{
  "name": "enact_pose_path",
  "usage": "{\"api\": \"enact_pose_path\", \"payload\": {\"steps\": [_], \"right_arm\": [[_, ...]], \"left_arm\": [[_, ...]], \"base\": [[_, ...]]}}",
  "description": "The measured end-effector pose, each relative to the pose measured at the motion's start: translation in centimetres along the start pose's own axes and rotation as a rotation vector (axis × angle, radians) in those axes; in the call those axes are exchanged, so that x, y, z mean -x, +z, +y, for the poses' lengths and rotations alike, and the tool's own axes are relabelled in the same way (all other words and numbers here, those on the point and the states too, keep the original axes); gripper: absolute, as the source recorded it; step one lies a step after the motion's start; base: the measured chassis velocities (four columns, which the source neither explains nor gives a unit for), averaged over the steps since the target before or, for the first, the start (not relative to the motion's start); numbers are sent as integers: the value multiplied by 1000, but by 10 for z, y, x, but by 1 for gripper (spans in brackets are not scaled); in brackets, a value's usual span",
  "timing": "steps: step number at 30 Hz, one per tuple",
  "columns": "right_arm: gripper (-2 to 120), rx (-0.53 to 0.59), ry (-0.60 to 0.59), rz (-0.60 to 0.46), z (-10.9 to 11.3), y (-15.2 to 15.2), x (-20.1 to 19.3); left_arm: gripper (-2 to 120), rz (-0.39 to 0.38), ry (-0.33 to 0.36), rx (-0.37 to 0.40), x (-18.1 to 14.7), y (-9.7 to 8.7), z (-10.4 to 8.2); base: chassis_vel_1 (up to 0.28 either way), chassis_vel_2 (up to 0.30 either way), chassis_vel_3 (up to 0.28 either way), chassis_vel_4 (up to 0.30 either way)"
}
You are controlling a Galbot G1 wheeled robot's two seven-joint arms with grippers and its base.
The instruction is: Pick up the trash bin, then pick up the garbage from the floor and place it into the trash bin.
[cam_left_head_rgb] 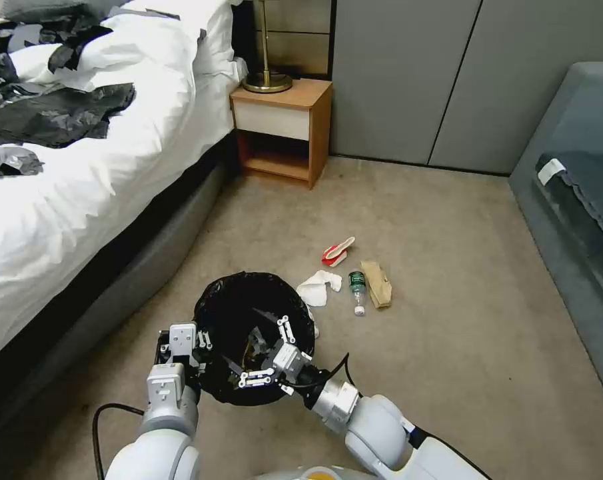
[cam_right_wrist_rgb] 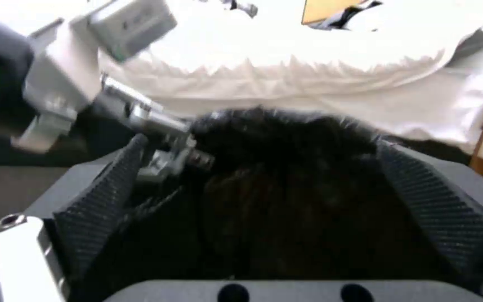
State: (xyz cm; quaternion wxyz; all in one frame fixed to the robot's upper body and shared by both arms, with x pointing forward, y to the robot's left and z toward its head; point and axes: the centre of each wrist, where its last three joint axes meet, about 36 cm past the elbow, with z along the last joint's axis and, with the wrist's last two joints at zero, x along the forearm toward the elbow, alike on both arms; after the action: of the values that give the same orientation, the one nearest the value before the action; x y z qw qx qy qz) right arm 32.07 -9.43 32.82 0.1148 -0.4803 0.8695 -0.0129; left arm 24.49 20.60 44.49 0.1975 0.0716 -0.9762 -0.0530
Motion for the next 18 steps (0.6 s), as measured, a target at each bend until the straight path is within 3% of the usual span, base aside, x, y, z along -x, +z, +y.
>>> {"api": "enact_pose_path", "payload": {"steps": [7, 13, 18], "right_arm": [[100, -48, 93, -76, -16, -35, 2], [100, -101, 223, -190, -37, -86, -7], [100, -166, 443, -226, -50, -119, -48]], "left_arm": [[1, 16, -2, 8, 4, 6, 1], [1, 27, -14, 23, 4, 10, 8], [1, 19, -38, 24, 1, 6, 20]], "base": [[0, 0, 0, 0], [0, 0, 0, 0], [0, 0, 0, 0]]}}
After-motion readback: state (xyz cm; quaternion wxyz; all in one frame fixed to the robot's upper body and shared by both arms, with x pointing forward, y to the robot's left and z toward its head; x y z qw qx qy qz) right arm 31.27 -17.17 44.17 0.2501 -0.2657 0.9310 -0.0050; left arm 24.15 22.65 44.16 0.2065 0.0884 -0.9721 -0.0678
